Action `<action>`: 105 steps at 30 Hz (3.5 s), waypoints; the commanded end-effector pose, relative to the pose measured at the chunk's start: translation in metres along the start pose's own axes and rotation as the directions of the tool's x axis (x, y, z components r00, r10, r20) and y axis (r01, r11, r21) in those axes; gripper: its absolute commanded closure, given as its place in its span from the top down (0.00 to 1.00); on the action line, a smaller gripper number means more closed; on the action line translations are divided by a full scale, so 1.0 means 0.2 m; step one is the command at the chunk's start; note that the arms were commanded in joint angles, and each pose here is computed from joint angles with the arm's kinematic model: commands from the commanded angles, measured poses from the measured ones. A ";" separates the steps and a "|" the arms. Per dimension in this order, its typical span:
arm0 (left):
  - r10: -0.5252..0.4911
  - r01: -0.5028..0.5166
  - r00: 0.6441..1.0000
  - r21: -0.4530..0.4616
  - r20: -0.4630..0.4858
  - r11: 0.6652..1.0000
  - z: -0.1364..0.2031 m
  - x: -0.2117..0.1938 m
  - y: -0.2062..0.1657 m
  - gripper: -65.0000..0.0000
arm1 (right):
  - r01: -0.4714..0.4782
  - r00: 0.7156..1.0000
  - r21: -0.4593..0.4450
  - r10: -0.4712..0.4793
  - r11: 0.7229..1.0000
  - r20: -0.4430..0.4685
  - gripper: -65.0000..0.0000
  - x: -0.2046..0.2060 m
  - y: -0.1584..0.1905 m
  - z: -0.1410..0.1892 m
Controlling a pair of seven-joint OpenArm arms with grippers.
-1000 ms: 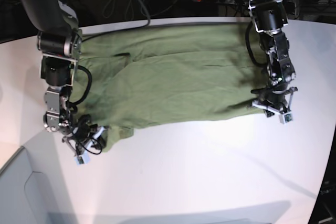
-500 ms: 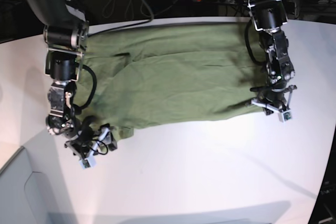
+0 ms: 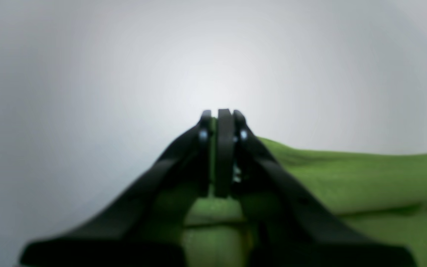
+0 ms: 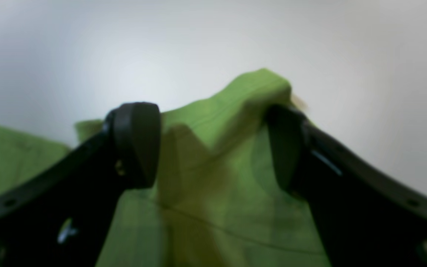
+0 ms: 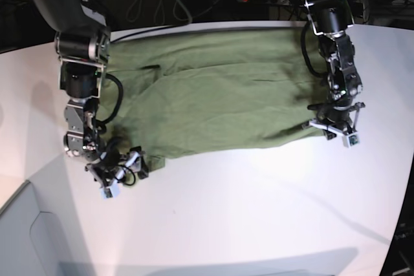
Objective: Fold the T-shirt properly
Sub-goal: 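Grasp the hem corners with both grippers, then fold the hem with both grippers up toward the collar edge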
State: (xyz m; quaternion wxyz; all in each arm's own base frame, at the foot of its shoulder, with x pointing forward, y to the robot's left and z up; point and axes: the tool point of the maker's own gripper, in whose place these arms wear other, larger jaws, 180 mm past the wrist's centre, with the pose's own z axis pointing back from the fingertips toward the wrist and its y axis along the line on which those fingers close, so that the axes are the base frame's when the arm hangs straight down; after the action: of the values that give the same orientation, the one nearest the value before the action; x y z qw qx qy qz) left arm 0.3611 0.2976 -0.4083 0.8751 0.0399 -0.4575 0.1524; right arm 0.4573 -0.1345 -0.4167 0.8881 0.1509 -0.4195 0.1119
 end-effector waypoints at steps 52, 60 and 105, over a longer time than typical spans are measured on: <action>-0.079 0.082 0.990 -0.019 0.114 0.997 0.50 -0.06 -0.03 0.00 | -0.216 0.966 -0.209 0.239 0.954 0.095 0.00 -0.10 0.03 0.67; -0.047 0.050 0.995 -0.025 0.091 0.998 0.51 -0.12 -0.06 0.00 | -0.219 0.969 -0.204 0.238 0.954 0.073 0.00 -0.17 0.05 0.69; -0.044 0.046 0.996 -0.022 0.079 0.999 0.50 -0.15 -0.05 0.00 | -0.179 0.983 -0.166 0.185 0.970 0.019 0.26 -0.35 0.17 0.70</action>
State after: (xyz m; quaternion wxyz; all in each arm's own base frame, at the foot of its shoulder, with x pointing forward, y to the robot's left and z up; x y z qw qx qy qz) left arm 0.2633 0.2570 -0.3841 0.8705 0.0422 -0.4734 0.1280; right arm 0.2986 -0.1577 -0.3916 0.8854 0.0403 -0.4367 0.1538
